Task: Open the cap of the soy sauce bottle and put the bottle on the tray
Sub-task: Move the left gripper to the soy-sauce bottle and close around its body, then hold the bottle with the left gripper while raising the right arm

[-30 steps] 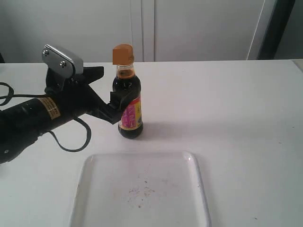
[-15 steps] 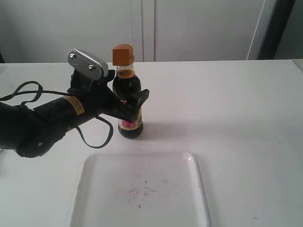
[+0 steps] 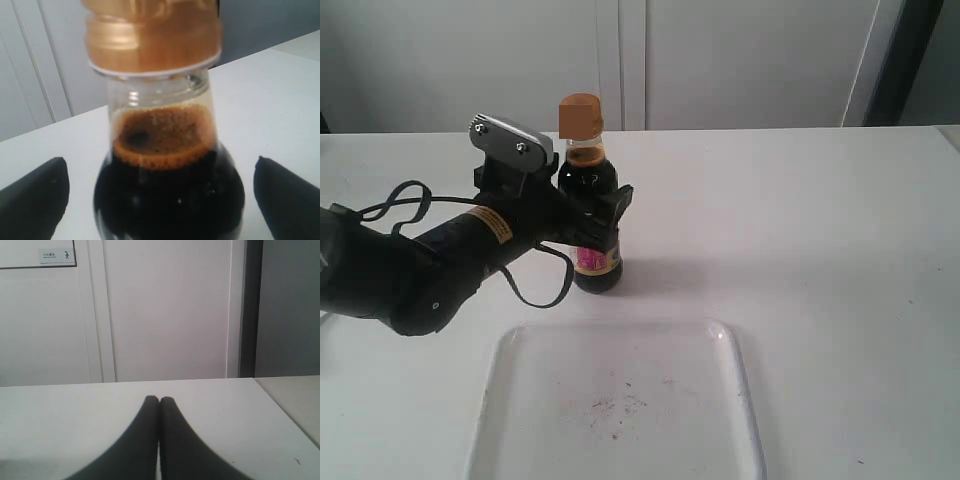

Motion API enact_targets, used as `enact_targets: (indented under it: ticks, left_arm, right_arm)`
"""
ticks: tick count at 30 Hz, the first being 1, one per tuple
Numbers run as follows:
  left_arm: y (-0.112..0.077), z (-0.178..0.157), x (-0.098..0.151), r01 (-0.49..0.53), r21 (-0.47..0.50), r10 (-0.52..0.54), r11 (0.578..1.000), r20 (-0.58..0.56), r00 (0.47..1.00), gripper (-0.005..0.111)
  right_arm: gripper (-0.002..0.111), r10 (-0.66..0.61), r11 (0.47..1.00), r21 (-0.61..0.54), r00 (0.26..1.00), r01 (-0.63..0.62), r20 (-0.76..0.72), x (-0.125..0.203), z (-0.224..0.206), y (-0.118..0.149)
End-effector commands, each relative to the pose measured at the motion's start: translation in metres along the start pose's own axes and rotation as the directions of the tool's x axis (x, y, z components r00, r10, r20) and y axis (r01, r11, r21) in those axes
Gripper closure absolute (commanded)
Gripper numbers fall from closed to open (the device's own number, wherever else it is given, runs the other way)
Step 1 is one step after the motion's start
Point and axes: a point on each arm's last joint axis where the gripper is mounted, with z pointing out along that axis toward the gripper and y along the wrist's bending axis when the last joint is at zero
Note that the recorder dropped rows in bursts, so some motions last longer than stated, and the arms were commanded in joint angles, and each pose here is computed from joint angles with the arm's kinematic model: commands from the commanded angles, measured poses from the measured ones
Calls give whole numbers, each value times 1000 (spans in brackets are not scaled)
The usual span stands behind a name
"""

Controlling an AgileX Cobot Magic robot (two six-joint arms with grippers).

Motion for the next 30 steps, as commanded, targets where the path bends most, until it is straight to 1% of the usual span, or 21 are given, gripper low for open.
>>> enact_targets:
  ticks: [1,7,15,17,25,27,30]
  left_arm:
    - [-2,10,-2,-6,1,6,1000,38,999,2]
    - [-1,20,4,-1,-5,1,1000,25,1000,2]
    - [-2,21,5,-13,-5,13,1000,24,1000,2]
    - [-2,21,5,-17,-5,17,1000,17,1000,4]
    - [-2,21,5,-28,-5,28,1000,17,999,30]
    - [-2,21,6,-28,-5,28,1000,11,1000,39]
    - [-2,21,8,-28,-3,28,1000,-9,1000,61]
  right_arm:
    - [108,1,1000,3,1000,-1,13,0,0,0]
    - [108,1,1000,3,1000,-1,13,0,0,0]
    - [108,1,1000,3,1000,-1,13,0,0,0]
    - [108,1,1000,3,1000,-1,13,0,0,0]
    - [108,1,1000,3,1000,-1,13,0,0,0]
    - [108,1,1000,4,1000,-1,11,1,0,0]
    - [108,1,1000,4,1000,-1,11,1,0,0]
